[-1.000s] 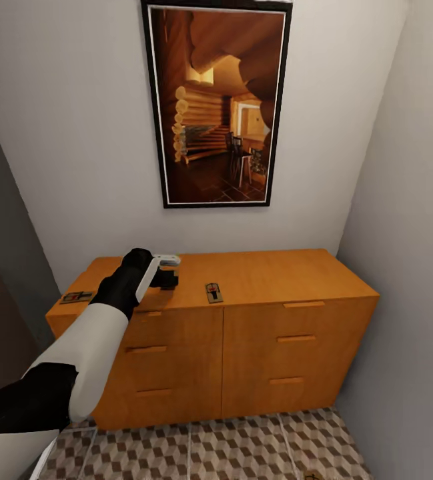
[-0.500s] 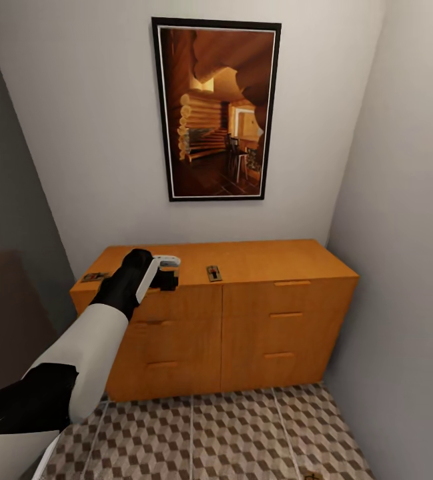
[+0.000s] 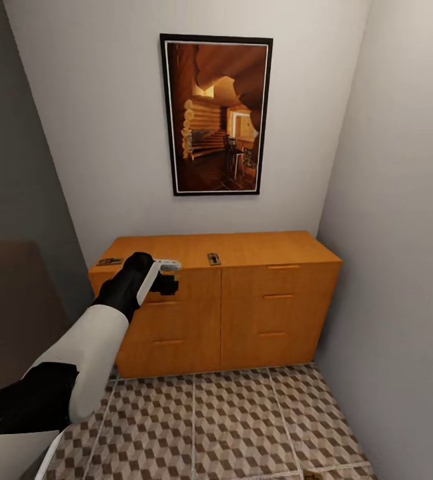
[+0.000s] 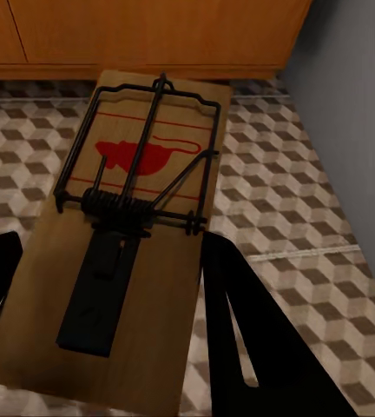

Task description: Take the four mousetraps from the cabinet in the bathroom and place them on the bathroom floor. Make sure all four end up on the same floor surface, and ensure that at least two of them are either under or directly next to the same bathroom sink.

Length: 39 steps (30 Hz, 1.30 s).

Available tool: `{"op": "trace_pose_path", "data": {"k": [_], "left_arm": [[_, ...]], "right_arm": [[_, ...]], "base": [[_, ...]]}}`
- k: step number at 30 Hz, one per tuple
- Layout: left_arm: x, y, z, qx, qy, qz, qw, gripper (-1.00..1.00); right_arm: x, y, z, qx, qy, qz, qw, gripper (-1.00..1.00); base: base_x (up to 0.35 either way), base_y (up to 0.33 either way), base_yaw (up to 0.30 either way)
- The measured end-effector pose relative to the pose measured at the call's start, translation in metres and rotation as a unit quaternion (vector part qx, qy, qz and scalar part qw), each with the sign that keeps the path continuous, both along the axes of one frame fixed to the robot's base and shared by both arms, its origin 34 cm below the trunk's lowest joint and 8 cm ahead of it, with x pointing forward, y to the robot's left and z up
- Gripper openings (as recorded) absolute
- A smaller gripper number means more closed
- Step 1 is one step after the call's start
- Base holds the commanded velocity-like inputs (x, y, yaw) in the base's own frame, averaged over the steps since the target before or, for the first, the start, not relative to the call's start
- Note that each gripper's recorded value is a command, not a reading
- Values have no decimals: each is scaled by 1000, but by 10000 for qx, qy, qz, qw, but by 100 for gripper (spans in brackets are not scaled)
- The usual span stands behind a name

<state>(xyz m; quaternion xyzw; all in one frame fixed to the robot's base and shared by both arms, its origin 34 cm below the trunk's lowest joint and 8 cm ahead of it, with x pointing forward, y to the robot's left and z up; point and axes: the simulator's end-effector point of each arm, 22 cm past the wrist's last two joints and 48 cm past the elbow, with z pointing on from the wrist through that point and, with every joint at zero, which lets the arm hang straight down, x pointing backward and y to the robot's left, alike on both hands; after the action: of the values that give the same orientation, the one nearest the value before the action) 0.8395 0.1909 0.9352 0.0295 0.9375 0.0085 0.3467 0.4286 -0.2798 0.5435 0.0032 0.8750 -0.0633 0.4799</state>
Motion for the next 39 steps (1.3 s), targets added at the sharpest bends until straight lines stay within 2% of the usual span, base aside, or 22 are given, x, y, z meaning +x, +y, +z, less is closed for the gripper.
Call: {"op": "trace_pose_path", "data": {"k": [4, 9, 12, 16, 22, 24, 27, 31, 33, 39], "left_arm": [[-3, 0, -8, 6, 98, -4, 10000, -100], [-13, -1, -35, 19, 329, -18, 9995, -100], [-16, -1, -56, 1, 235, -5, 9997, -100], [-27, -2, -106, -48, 20, 19, 10000, -100], [-51, -2, -174, -82, -136, 41, 9999, -100], [-63, -1, -199, -91, -214, 50, 9997, -100], [-88, 11, -241, -51, -284, 100, 9995, -100], [-111, 28, -270, -3, -456, 176, 9988, -100], [-124, 42, -282, 37, -638, 246, 9977, -100], [-198, 67, -338, 132, -653, 335, 9972, -100]], "right_arm": [[0, 0, 0, -1, -1, 0, 10000, -100], [0, 0, 0, 0, -5, -1, 10000, -100], [0, 0, 0, 0, -7, -1, 10000, -100], [0, 0, 0, -1, -4, 1, 10000, -100], [0, 0, 0, -1, -3, 0, 10000, -100], [0, 0, 0, -1, -2, 1, 10000, -100], [0, 0, 0, -1, -2, 1, 10000, -100], [0, 0, 0, 0, -3, 2, 10000, -100], [0, 0, 0, 0, -2, 2, 10000, -100], [1, -1, 1, -11, -26, 6, 10000, -100]], "base": [[-167, 0, 0], [-36, 0, 0], [-7, 0, 0], [-1, 0, 0], [0, 0, 0], [0, 0, 0], [0, 0, 0], [0, 0, 0], [0, 0, 0], [0, 0, 0]]}}
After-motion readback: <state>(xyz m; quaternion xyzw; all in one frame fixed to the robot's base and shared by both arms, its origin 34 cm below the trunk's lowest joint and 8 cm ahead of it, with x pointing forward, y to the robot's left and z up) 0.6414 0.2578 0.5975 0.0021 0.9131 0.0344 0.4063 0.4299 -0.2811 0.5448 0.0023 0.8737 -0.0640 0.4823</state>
